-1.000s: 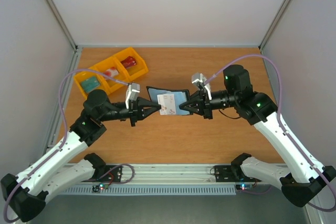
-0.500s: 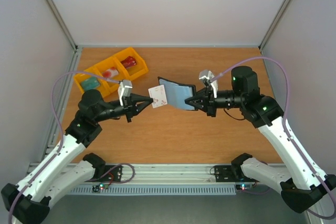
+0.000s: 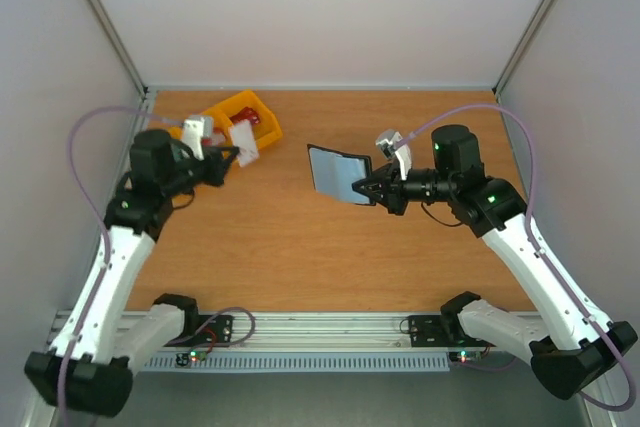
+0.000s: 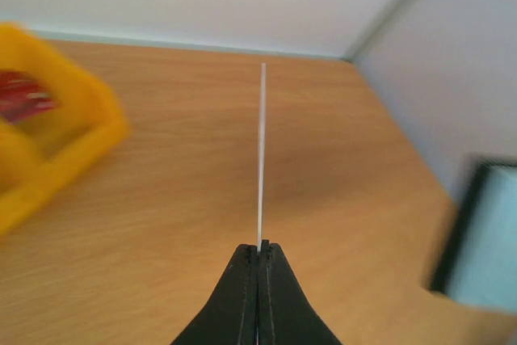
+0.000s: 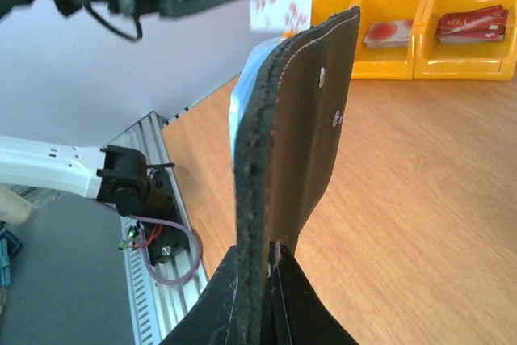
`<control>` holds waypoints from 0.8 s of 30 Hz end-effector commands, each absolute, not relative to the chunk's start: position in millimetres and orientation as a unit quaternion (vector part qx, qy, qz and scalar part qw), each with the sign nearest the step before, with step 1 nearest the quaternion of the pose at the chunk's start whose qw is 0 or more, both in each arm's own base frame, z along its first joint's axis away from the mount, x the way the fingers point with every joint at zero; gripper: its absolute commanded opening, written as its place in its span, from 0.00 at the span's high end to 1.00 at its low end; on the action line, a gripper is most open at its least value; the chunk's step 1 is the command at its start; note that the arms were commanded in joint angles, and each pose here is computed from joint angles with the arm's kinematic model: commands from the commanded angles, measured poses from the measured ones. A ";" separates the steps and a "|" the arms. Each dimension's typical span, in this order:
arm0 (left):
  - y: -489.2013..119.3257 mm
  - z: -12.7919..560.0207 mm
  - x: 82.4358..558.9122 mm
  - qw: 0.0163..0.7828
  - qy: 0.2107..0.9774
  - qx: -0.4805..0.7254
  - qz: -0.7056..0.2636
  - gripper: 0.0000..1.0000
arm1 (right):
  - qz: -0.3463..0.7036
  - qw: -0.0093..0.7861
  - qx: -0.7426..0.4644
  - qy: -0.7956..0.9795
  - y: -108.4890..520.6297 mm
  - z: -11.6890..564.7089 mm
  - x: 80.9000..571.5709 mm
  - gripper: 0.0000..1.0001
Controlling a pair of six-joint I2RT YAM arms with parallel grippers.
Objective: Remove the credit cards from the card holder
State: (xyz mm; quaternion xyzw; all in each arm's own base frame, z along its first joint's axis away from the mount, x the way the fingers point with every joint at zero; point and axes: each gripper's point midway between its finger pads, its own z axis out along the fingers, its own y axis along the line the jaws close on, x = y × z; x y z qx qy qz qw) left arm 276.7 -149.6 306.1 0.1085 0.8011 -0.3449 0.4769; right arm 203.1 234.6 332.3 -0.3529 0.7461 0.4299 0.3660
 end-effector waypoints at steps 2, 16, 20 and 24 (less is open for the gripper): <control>-46.4 280.0 327.4 0.406 0.887 -0.038 -0.217 1.00 | 0.431 0.384 -0.357 0.734 234.8 339.5 206.2 0.99; 41.2 288.0 445.5 0.354 0.837 -0.337 -0.247 1.00 | 0.442 0.394 -0.349 0.726 233.9 371.5 201.8 0.99; 52.9 282.4 473.5 0.372 0.836 -0.332 -0.229 1.00 | 0.461 0.393 -0.332 0.723 236.7 384.4 203.7 0.99; 48.4 260.2 485.0 0.358 0.846 -0.299 -0.259 1.00 | 0.483 0.388 -0.315 0.719 239.4 393.6 204.7 0.99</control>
